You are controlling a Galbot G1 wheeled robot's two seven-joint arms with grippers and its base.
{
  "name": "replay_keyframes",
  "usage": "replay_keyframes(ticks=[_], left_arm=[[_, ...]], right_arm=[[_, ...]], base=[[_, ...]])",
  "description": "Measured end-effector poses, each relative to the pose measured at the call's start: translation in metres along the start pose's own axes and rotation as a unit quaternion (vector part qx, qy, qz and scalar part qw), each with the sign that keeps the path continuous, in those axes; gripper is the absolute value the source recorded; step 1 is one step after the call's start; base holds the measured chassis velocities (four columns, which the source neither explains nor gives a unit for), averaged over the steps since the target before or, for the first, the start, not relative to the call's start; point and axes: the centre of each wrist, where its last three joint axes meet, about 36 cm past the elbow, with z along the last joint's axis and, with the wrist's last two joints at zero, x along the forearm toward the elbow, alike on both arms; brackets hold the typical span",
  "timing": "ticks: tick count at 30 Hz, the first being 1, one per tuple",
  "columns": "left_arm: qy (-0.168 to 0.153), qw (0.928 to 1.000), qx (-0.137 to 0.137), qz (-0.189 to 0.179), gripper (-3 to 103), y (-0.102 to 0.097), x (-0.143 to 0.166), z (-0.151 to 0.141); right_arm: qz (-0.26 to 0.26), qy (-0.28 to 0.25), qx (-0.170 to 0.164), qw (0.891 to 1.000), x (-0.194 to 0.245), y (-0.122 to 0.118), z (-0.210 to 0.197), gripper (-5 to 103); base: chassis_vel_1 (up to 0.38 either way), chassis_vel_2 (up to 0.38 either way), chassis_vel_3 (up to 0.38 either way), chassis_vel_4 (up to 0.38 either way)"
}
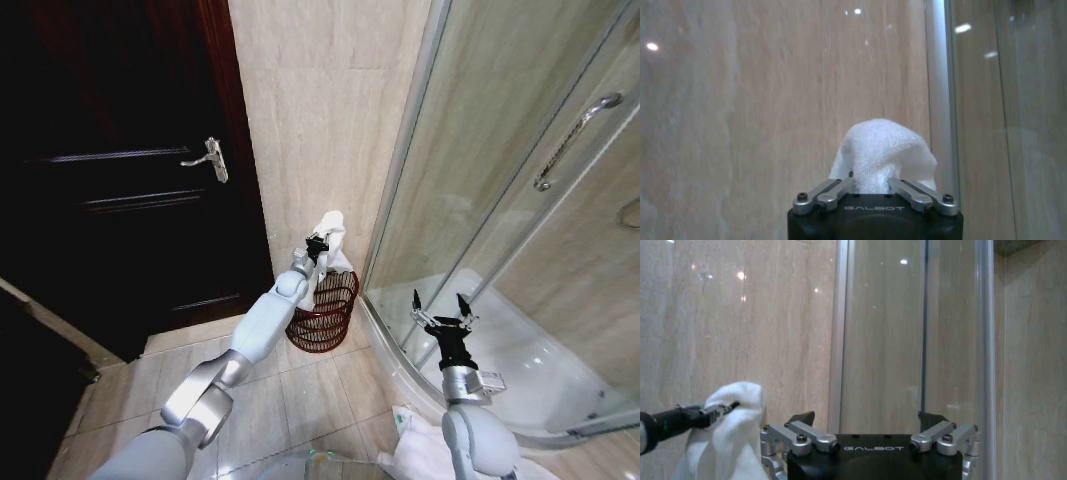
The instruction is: Discard the used towel into the hamper.
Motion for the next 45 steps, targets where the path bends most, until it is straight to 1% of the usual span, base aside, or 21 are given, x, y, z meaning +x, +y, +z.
replay_keyframes(ticks=[1,2,4,5,7,8,9,12,16,19,26,29,30,32,34,35,37,38,41,42,45], left_arm=[[0.01,0.9999,-0.001,0.002,6,-0.003,-0.001,0.001],[0.01,0.9999,-0.001,0.002,6,-0.003,-0.001,0.001],[0.038,0.9993,-0.002,0.005,6,-0.005,0.001,-0.005],[0.038,0.9993,-0.002,0.005,6,-0.005,0.001,-0.005],[0.07,0.9975,0.0,0.008,6,-0.006,0.006,-0.014],[0.08,0.9967,0.003,0.009,6,-0.006,0.007,-0.018],[0.08,0.9967,0.003,0.009,6,-0.006,0.007,-0.018],[0.112,0.9935,0.011,0.017,6,-0.006,0.008,-0.03],[0.127,0.9914,0.014,0.027,6,-0.005,0.009,-0.035],[0.155,0.9865,0.016,0.052,6,-0.002,0.01,-0.04],[0.17,0.9838,0.008,0.057,6,0.0,0.002,-0.043],[0.176,0.9825,0.008,0.06,4,-0.001,0.002,-0.047],[0.182,0.9814,0.008,0.061,14,-0.002,0.002,-0.05],[0.185,0.9808,0.009,0.061,14,-0.001,0.002,-0.052],[0.187,0.9804,0.009,0.061,26,0.0,0.002,-0.053],[0.187,0.9804,0.009,0.061,26,0.0,0.002,-0.053],[0.187,0.9805,0.007,0.06,36,0.002,0.003,-0.055],[0.187,0.9805,0.007,0.06,36,0.002,0.003,-0.055],[0.19,0.9799,0.005,0.061,52,0.005,0.007,-0.057],[0.19,0.9799,0.005,0.061,52,0.005,0.007,-0.057],[0.188,0.9805,0.005,0.059,68,0.006,0.011,-0.058]], right_arm=[[0.001,-0.001,0.0,1.0,0.0,-0.001,-0.001,100],[0.001,-0.001,0.0,1.0,0.0,-0.001,-0.001,100],[0.004,-0.003,-0.001,1.0,0.001,-0.002,-0.002,100],[0.004,-0.003,-0.001,1.0,0.001,-0.002,-0.002,100],[0.005,-0.004,0.0,1.0,0.001,-0.003,-0.002,100],[0.005,-0.004,0.0,1.0,0.001,-0.003,-0.002,100],[0.005,-0.004,0.0,1.0,0.001,-0.003,-0.002,100],[0.006,-0.004,-0.002,1.0,0.002,-0.002,-0.002,100],[0.006,-0.004,-0.002,1.0,0.002,-0.003,-0.002,100],[0.007,-0.003,-0.001,1.0,0.002,-0.004,-0.001,100],[0.009,-0.003,-0.001,1.0,0.001,-0.004,-0.001,100],[0.009,-0.002,-0.001,1.0,0.001,-0.004,-0.001,100],[0.01,-0.001,-0.001,1.0,0.001,-0.003,-0.001,100],[0.01,0.001,0.0,1.0,0.001,-0.003,-0.001,100],[0.011,0.002,-0.001,1.0,0.0,-0.002,-0.002,100],[0.011,0.002,-0.001,1.0,0.0,-0.002,-0.002,100],[0.01,0.002,-0.002,1.0,-0.001,-0.001,-0.003,100],[0.01,0.002,-0.002,1.0,-0.001,-0.001,-0.003,100],[0.011,0.003,-0.004,1.0,-0.001,0.0,-0.003,100],[0.011,0.003,-0.004,1.0,-0.001,0.0,-0.003,100],[0.011,0.004,-0.004,1.0,0.0,0.0,-0.004,100]], base=[[0.0,0.0,0.0,0.0],[0.0,0.0,0.0,0.0],[0.0,0.0,0.0,0.0],[0.0,0.0,0.0,0.0],[0.0,0.0,0.0,0.0],[0.0,0.0,0.0,0.0],[0.0,0.0,0.0,0.0],[0.0,0.0,0.0,0.0],[0.0,0.0,0.0,0.0],[0.0,0.0,0.0,0.0],[0.0,0.0,0.0,0.0],[0.0,0.0,0.0,0.0],[0.0,0.0,0.0,0.0],[0.0,0.0,0.0,0.0],[0.0,0.0,0.0,0.0],[0.0,0.0,0.0,0.0],[0.0,0.0,0.0,0.0],[0.0,0.0,0.0,0.0],[0.0,0.0,0.0,0.0],[0.0,0.0,0.0,0.0],[0.0,0.0,0.0,0.0]])
